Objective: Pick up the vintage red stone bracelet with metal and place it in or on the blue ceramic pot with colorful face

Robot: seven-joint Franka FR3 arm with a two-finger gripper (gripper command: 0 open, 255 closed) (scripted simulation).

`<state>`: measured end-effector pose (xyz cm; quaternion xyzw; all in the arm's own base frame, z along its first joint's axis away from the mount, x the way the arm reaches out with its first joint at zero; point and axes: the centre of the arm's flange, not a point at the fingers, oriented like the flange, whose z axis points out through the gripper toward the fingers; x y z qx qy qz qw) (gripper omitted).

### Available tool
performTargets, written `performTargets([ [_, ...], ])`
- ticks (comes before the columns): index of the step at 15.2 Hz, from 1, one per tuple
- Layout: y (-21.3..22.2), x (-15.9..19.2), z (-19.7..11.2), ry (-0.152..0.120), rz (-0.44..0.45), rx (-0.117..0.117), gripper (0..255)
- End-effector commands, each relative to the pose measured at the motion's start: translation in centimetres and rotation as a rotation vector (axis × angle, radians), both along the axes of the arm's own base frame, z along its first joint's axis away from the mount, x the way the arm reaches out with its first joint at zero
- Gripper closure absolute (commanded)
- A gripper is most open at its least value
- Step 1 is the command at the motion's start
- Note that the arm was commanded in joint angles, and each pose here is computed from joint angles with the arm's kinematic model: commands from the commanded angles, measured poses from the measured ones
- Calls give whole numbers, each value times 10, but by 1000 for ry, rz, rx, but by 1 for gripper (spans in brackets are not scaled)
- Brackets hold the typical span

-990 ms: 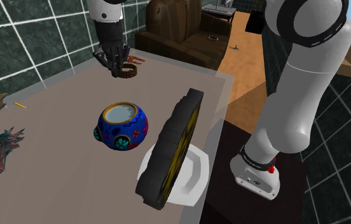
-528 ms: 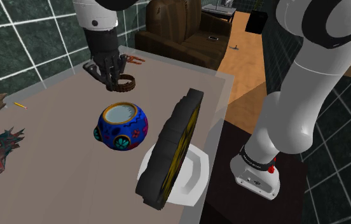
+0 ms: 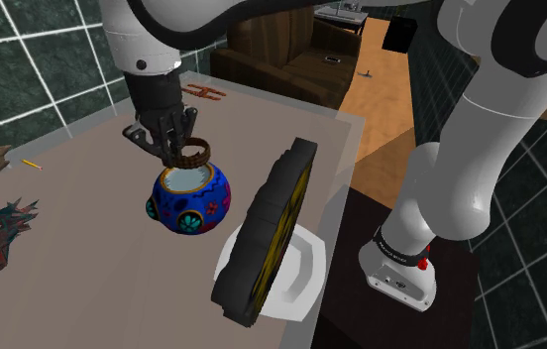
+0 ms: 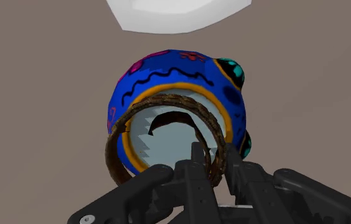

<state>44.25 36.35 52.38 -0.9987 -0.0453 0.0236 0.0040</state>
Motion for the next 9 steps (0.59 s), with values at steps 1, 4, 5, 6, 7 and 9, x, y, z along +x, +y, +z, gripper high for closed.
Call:
performTargets([
  [1,0,-1,-11,0,0,0,255],
  [4,0,-1,-27,0,0,0,255],
  [5,0,-1,-32,0,0,0,255],
  [6,0,-1,-37,0,0,0,255],
  [7,0,-1,-43,0,0,0,255],
  [9,0,-1,-49,0,0,0,255],
])
